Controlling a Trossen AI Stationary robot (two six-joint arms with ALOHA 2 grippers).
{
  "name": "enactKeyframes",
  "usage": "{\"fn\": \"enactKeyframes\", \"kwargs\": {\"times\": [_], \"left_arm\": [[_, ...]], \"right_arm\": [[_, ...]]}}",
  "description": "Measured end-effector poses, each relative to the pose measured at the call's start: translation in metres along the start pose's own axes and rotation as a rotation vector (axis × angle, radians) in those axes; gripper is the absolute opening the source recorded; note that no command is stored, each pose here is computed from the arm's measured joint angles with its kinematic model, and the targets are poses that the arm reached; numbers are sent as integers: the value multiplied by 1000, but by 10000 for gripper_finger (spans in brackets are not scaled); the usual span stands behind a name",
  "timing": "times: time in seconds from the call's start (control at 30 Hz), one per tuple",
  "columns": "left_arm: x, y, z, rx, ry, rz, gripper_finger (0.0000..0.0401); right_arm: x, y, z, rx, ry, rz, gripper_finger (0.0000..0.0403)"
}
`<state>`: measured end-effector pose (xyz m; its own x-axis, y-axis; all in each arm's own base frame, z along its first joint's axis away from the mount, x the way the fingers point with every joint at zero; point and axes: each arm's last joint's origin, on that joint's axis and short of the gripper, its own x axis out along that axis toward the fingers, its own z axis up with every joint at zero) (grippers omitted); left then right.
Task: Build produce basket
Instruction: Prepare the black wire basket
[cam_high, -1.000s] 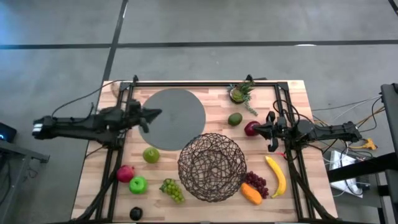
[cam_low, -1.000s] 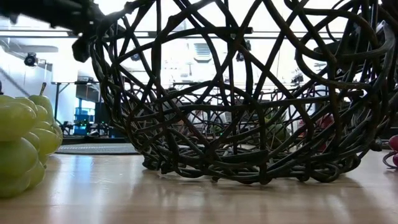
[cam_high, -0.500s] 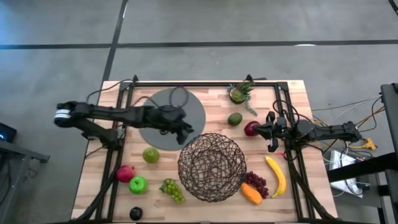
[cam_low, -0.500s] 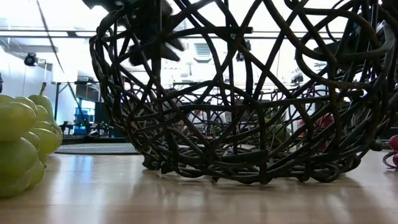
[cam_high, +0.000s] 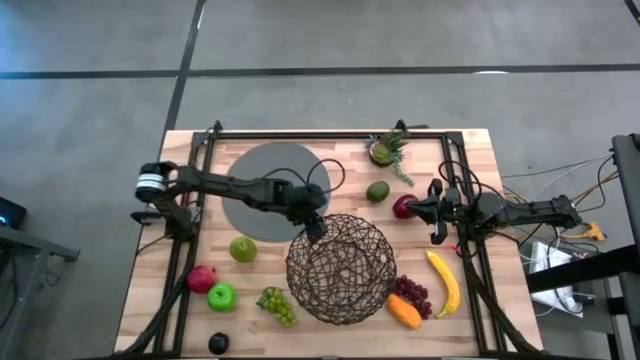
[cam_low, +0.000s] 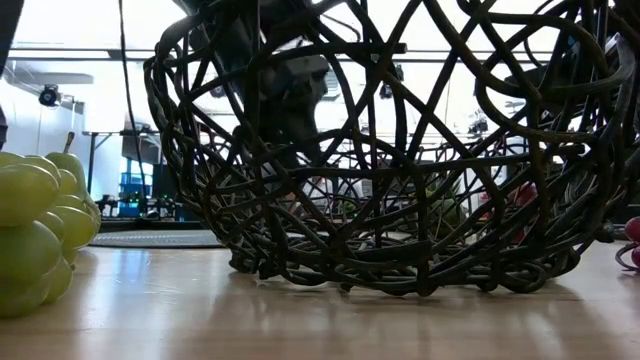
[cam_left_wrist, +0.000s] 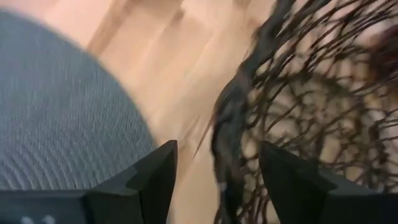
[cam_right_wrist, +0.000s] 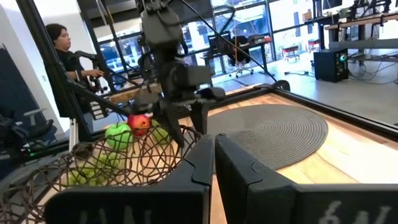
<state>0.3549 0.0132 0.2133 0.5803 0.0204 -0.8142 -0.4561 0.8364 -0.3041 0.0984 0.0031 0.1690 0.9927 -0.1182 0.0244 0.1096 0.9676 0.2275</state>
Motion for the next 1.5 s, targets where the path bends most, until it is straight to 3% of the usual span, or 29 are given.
{"fn": "enactKeyframes", "kwargs": {"times": [0.17, 0.33, 0.4, 0.73, 1.0, 1.27, 1.5], "left_arm": [[10, -1, 2, -94, 39, 7, 152], [-8, -7, 12, -101, 10, -23, 35], [-19, -4, 15, -107, 22, 2, 14], [-95, 54, 21, -212, 45, 126, 12], [-151, 130, 20, -216, -24, 292, 11], [-153, 202, 4, -228, 33, 422, 11], [-138, 231, -6, -227, 45, 449, 10]], "right_arm": [[0, 0, 0, -44, 0, 0, 8], [0, 0, 0, -97, 0, 0, 8], [0, 0, 0, -126, 1, -1, 8], [0, -1, 1, -173, -9, -47, 8], [0, -2, 1, -172, -13, -78, 8], [0, -2, 1, -127, -20, -77, 8], [0, -2, 2, -107, -31, -77, 8]]}}
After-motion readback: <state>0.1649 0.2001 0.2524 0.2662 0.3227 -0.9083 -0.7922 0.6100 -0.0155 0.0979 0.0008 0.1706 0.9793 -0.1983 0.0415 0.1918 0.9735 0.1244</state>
